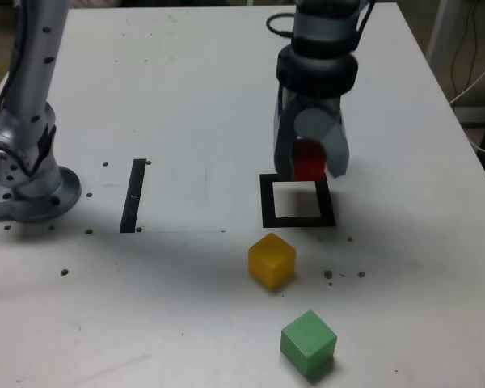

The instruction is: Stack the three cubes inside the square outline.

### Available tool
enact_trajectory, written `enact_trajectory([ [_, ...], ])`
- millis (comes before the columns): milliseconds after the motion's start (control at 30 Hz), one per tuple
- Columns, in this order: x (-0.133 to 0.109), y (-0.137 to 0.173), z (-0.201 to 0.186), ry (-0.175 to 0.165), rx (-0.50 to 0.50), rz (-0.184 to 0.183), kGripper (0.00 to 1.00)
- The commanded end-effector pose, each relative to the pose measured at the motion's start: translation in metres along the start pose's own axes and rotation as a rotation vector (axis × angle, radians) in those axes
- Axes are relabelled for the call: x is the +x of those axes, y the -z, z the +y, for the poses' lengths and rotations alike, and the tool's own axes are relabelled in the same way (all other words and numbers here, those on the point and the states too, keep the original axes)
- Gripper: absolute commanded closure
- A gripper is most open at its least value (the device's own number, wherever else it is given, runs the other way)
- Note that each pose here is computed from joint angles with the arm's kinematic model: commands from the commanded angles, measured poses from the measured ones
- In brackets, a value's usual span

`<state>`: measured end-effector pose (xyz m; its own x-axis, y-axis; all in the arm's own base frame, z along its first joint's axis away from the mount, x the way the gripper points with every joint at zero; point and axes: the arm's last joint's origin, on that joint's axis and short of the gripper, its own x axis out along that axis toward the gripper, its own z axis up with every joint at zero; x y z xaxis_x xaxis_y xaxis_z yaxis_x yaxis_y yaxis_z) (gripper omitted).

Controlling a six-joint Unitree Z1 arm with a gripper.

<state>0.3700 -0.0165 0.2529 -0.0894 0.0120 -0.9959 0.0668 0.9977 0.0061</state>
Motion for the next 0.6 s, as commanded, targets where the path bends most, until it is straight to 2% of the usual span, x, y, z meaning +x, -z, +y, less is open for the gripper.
enact_trajectory([
  [0, 0.005, 0.000, 0.002, -0.003, -0.009, 0.016, 0.81],
  [267, 0.014, 0.005, -0.001, 0.001, -0.026, 0.035, 0.81],
  [567, 0.027, 0.007, -0.008, 0.011, -0.029, 0.035, 0.79],
])
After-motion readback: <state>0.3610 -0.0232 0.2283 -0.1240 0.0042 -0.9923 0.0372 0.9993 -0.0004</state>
